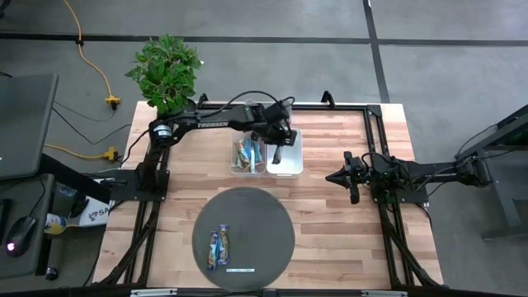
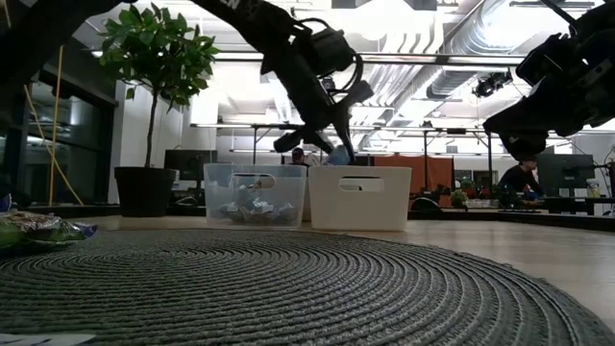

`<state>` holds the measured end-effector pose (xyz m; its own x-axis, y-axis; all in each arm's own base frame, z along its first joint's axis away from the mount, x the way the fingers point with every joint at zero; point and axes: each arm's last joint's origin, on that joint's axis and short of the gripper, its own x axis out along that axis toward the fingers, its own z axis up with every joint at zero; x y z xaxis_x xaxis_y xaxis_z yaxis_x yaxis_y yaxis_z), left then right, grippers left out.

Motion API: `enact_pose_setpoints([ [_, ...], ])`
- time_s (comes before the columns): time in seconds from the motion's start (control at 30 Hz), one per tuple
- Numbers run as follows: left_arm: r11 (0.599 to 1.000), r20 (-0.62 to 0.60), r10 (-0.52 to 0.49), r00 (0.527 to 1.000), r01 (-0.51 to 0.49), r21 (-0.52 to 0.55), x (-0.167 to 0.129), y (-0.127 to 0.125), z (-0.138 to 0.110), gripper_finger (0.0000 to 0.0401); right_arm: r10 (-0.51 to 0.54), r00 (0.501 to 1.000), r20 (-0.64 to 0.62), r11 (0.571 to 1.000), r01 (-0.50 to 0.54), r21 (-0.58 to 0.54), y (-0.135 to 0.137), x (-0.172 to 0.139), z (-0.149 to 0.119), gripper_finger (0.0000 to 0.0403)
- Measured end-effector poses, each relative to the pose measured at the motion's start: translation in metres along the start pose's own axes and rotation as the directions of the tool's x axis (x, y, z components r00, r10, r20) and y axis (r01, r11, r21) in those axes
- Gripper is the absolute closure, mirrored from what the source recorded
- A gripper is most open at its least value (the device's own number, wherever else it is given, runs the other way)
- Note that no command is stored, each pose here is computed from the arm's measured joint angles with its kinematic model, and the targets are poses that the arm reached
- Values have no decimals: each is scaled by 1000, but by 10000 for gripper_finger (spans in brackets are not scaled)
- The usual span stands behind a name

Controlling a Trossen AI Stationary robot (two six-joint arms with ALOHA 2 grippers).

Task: Pick and place Granola Bars by type
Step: Put the blue granola bar into the white bin

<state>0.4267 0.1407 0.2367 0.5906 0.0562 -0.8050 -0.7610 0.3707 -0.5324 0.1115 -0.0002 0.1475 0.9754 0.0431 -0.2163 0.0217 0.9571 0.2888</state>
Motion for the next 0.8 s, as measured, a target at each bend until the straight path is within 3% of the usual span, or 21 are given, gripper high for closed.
enact_pose_setpoints([
  [0.4, 983, 92, 180, 979, -176, -46, 8, 4, -11, 328, 0, 1000, -1, 1000, 0, 0, 0, 0, 0, 402],
  [0.8, 984, 87, 173, 981, -168, -53, 7, 0, -15, 327, 0, 1000, -1, 1000, 0, 0, 0, 0, 0, 402],
])
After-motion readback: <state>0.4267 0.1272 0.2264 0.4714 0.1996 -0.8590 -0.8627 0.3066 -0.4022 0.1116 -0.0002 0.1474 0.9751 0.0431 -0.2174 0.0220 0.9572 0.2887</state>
